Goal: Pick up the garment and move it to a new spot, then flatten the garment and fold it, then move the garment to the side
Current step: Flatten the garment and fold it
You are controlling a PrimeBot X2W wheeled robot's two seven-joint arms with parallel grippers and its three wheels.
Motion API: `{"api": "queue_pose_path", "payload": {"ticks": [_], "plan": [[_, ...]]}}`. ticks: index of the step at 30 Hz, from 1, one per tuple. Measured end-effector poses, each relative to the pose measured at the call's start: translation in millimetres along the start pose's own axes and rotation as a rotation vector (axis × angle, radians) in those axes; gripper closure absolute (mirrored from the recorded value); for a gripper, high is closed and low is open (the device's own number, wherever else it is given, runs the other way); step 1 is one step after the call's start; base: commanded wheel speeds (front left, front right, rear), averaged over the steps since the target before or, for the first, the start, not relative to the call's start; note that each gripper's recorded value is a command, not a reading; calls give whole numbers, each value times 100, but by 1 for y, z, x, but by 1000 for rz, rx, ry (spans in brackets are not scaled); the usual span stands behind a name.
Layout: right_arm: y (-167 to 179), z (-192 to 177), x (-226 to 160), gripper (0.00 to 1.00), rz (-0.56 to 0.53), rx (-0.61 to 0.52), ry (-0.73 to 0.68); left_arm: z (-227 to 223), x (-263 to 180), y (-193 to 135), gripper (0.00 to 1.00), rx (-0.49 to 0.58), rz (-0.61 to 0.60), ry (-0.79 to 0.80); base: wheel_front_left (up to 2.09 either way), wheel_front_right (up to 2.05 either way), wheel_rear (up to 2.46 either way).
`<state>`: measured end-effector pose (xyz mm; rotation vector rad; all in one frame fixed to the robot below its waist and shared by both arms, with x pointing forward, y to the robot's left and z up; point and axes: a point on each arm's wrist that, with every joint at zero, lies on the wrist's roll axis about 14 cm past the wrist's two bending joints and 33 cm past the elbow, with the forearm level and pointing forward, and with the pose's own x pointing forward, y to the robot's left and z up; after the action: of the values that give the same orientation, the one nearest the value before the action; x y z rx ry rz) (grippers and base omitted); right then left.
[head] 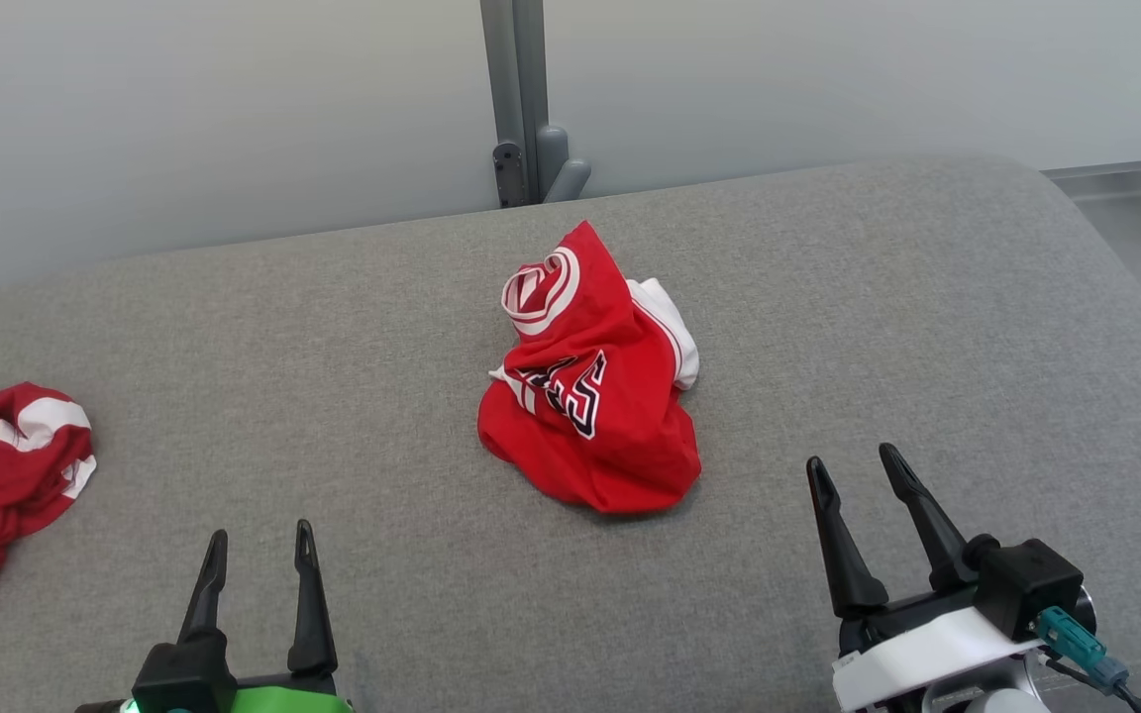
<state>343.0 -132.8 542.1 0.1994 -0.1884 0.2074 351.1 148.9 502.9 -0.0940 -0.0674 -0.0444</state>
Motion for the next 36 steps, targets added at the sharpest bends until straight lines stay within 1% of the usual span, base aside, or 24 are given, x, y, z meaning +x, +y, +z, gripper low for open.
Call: {"api": "queue_pose_path", "payload": {"ticks": [31, 36], "plan": [[12, -2, -2, 0, 40, 1, 9, 4, -8, -5, 0, -3, -25, -12, 0, 0, 0], [13, -4, -3, 0, 43, 2, 14, 3, -8, -10, 0, -5, -41, -8, 0, 0, 0]]}}
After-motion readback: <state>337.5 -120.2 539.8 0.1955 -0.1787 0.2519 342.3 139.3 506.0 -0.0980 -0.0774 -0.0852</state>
